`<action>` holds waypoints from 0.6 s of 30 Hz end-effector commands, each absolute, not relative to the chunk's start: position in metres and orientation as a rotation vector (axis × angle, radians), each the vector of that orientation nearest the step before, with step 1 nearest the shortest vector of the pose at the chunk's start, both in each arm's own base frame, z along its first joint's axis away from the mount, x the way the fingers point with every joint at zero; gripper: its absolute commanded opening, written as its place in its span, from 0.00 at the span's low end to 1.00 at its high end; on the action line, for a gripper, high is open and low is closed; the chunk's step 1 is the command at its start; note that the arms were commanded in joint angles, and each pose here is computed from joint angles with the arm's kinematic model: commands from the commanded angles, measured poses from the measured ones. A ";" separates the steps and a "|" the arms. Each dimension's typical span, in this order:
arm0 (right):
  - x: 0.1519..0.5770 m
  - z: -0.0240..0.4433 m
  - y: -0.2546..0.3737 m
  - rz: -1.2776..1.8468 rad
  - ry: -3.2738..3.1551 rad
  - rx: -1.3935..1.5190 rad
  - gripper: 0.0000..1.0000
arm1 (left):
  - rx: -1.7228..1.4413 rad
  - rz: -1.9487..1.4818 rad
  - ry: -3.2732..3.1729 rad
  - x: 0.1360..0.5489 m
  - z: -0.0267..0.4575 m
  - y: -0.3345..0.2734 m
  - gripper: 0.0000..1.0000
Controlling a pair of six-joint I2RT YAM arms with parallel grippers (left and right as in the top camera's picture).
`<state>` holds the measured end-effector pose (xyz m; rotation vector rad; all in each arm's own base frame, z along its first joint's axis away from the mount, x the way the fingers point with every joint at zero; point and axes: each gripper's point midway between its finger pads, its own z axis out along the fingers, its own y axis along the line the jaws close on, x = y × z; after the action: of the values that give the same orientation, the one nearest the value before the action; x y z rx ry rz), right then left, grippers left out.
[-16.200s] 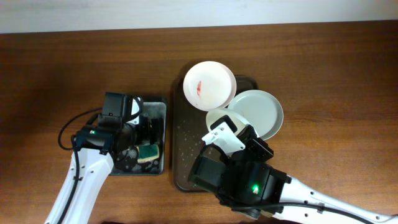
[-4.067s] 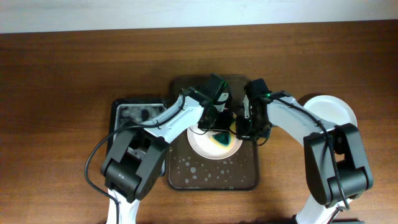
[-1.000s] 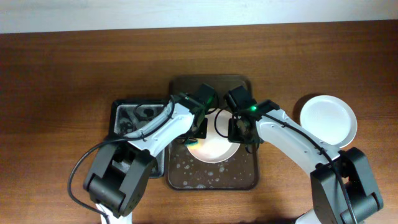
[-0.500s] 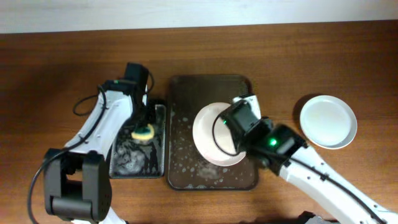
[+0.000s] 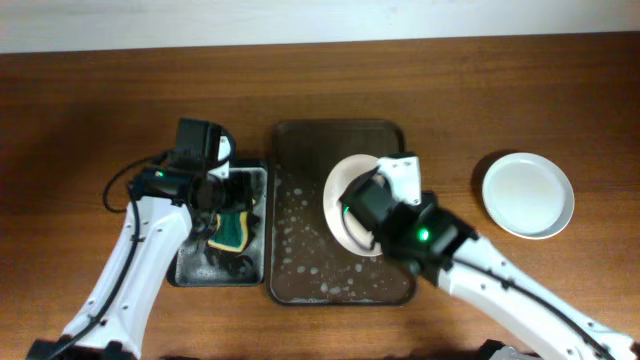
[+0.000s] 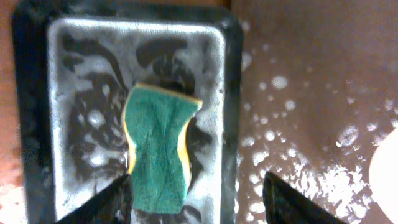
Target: Clean dirty plates on tray and stack at the side
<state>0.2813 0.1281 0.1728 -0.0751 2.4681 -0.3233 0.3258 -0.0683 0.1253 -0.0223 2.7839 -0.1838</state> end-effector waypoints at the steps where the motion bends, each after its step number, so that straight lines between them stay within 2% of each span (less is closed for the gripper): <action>1: 0.280 0.115 0.145 0.093 2.800 0.228 0.04 | -0.064 -0.068 2.850 0.309 0.073 -0.051 0.64; 4: 0.288 0.071 0.138 0.112 2.942 0.344 0.04 | -0.068 -0.061 2.902 0.303 0.034 -0.051 0.62; 5: 0.288 0.060 0.137 0.088 2.967 0.351 0.04 | -0.068 -0.055 2.924 0.303 0.022 -0.051 0.53; 6: 0.290 0.056 0.138 0.083 2.968 0.350 0.04 | -0.068 -0.049 2.941 0.304 0.013 -0.051 0.39; 7: 0.293 0.056 0.138 0.083 2.959 0.350 0.04 | -0.068 -0.045 2.960 0.303 0.004 -0.051 0.17; 8: 0.295 0.056 0.138 0.075 2.945 0.351 0.04 | -0.069 -0.038 2.984 0.301 -0.003 -0.050 0.03; 10: 0.296 0.056 0.136 0.062 2.939 0.351 0.04 | -0.067 -0.049 3.009 0.298 -0.006 -0.052 0.00; 11: 0.296 0.056 0.136 0.062 2.939 0.352 0.04 | -0.030 -0.098 3.003 0.302 0.009 -0.058 0.00; 15: 0.297 0.056 0.136 0.065 2.935 0.353 0.04 | 0.027 -0.319 2.846 0.335 0.116 -0.089 0.00; 18: 0.297 0.056 0.136 0.065 2.935 0.353 0.04 | 0.096 -0.412 2.840 0.332 0.118 -0.113 0.00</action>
<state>0.2969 0.1396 0.0580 0.3271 2.9386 0.0812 0.3332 -0.0871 0.1117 0.0106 2.8615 -0.2761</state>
